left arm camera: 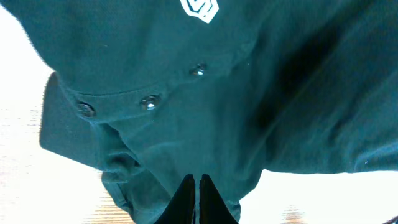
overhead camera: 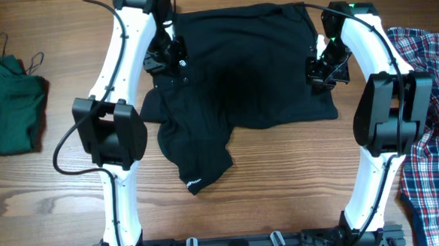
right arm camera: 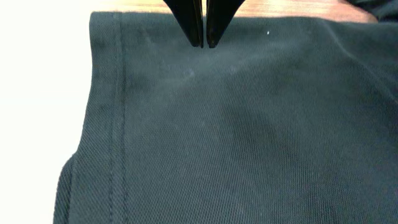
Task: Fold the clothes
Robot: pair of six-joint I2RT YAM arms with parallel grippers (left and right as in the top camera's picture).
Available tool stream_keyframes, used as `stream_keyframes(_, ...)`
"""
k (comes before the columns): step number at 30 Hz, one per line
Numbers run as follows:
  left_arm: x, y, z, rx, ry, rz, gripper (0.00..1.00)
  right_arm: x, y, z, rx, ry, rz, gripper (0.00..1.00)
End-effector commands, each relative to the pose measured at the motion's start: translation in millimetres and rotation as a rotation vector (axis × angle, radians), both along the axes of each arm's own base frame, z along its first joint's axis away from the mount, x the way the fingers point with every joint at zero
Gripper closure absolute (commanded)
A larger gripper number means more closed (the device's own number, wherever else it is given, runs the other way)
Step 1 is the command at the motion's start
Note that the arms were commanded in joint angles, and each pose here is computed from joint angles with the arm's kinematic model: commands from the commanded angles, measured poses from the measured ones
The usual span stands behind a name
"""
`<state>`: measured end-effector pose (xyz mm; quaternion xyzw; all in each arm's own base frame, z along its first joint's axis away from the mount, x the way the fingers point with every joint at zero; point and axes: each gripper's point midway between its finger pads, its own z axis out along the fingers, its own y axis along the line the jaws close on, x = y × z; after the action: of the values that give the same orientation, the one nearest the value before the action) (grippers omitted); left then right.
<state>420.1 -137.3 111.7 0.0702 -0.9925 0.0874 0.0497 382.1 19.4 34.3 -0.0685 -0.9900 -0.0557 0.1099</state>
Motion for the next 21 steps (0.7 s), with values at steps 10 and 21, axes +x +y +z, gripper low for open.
stream_keyframes(10,-37.8,-42.7,-58.6,0.053,0.082,-0.142,0.96,-63.4,-0.5,-71.5,-0.039,0.161,-0.048,0.96)
stream_keyframes(21,-52.5,-24.3,-95.4,0.135,0.127,-0.125,0.96,-136.0,-33.3,-92.2,-0.265,0.350,-0.088,0.96)
